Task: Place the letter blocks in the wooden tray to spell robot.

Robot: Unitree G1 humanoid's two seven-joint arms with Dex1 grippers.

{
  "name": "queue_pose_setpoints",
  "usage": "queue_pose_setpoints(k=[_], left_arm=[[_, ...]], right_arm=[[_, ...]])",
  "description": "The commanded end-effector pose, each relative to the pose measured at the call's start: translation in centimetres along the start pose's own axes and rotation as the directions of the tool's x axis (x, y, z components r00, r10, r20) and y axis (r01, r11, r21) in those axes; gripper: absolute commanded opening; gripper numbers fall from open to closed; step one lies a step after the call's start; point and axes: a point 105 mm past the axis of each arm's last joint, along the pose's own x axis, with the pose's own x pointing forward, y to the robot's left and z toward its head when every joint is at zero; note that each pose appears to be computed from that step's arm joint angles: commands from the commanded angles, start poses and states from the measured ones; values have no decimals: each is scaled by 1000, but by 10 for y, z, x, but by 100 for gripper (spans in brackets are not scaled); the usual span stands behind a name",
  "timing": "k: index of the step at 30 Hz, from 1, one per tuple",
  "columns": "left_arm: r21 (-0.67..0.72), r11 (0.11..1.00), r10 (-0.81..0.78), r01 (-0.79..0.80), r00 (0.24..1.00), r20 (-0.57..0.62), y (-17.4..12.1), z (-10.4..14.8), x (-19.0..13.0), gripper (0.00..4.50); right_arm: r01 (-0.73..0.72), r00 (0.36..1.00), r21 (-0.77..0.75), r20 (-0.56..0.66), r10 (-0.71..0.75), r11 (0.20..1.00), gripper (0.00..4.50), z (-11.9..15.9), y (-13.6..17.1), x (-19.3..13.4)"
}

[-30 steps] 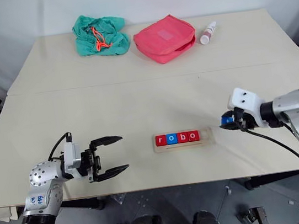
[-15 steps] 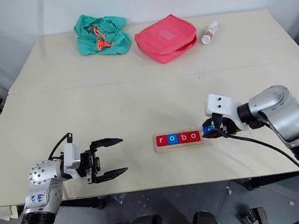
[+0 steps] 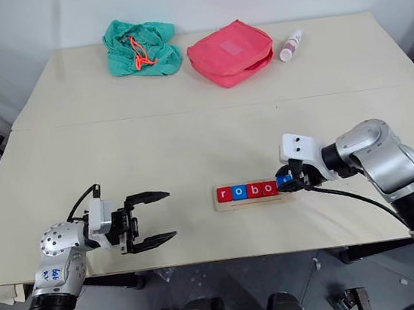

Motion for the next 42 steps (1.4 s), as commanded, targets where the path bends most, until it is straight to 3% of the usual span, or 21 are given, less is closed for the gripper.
queue_pose_setpoints(k=[1, 5, 13, 16, 26, 27, 30, 34, 42], left_arm=[[44, 999, 1, -1, 1000, -1, 1, 7, -1, 450], [44, 999, 4, -4, 1000, -1, 1, 7, -1, 450], [45, 999, 9, -9, 1000, 5, 3, 6, 2, 450], [43, 999, 9, -10, 1000, 6, 4, 6, 2, 450], [39, 999, 14, -14, 1000, 9, 5, 4, 4, 450], [39, 999, 19, -19, 1000, 6, 5, 4, 3, 450], [40, 998, 38, -38, 999, 4, 8, 5, 0, 450], [37, 996, 85, -85, 996, -4, 14, 8, -3, 450], [66, 974, 217, -215, 976, -27, 31, 16, -16, 450]], right_arm=[[1, 1000, -31, 15, 0, 1000, 307, 8, 0, -3], [2, 999, -32, 35, -1, 999, 445, 13, 1, -6], [108, 990, 39, 88, -111, 993, 445, 17, -5, -26], [119, 991, 78, 56, -124, 990, 387, 1, 1, -35], [202, 976, 141, 55, -211, 969, 28, -12, 2, -51], [203, 976, 142, 55, -212, 969, 4, -13, 3, -52], [195, 978, 155, 44, -204, 968, 4, -21, 6, -56], [186, 978, 149, 69, -198, 971, 95, -27, 9, -62], [114, 970, 133, 198, -139, 985, 381, -35, 18, -75]])
